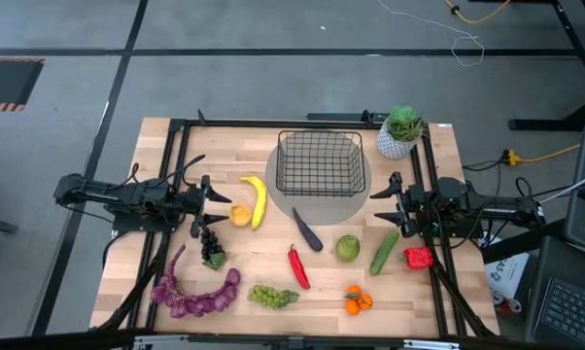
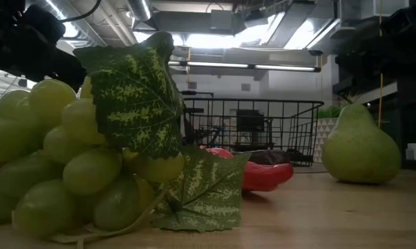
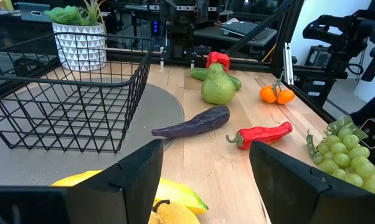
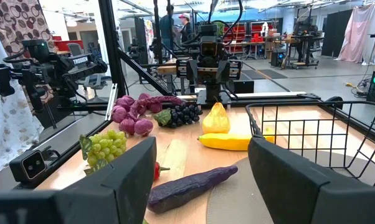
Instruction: Build produce basket
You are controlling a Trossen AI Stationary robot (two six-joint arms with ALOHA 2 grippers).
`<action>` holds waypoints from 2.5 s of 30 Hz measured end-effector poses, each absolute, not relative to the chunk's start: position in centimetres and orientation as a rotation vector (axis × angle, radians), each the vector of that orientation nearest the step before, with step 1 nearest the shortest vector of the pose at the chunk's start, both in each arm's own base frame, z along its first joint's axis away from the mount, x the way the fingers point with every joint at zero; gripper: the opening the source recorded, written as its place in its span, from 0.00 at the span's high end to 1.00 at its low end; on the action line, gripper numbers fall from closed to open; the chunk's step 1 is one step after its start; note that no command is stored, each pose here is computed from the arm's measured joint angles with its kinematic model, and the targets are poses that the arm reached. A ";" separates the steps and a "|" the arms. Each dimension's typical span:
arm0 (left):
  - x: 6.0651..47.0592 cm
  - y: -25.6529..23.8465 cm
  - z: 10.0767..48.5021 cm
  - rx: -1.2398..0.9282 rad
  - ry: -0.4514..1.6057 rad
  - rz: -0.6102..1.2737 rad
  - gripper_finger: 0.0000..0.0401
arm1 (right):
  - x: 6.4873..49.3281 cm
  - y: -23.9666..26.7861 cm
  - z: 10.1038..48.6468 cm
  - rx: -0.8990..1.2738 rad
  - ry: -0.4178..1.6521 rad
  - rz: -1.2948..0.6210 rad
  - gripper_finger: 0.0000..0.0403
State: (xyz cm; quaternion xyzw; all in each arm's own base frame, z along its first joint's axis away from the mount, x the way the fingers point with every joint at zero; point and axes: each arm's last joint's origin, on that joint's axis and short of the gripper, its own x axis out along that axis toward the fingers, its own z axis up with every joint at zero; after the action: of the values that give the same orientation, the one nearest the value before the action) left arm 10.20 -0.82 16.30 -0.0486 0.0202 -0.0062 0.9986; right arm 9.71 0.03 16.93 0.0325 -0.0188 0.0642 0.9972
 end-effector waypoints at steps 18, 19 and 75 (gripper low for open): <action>10.2 -0.8 16.3 -0.097 0.041 -0.012 0.41 | 9.7 0.0 16.9 0.065 -0.038 0.128 0.37; 10.2 -0.8 16.3 -0.097 0.041 -0.012 0.41 | 9.7 0.0 16.9 0.065 -0.038 0.128 0.37; 10.0 -0.5 18.7 -0.299 -0.218 0.067 0.41 | 9.7 0.0 16.9 0.065 -0.038 0.128 0.37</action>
State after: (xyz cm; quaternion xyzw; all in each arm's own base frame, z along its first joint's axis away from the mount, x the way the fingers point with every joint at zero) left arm 10.00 -0.48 18.67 -0.1485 -0.1082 0.0334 0.9824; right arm 9.71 0.03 16.93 0.0325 -0.0189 0.0641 0.9972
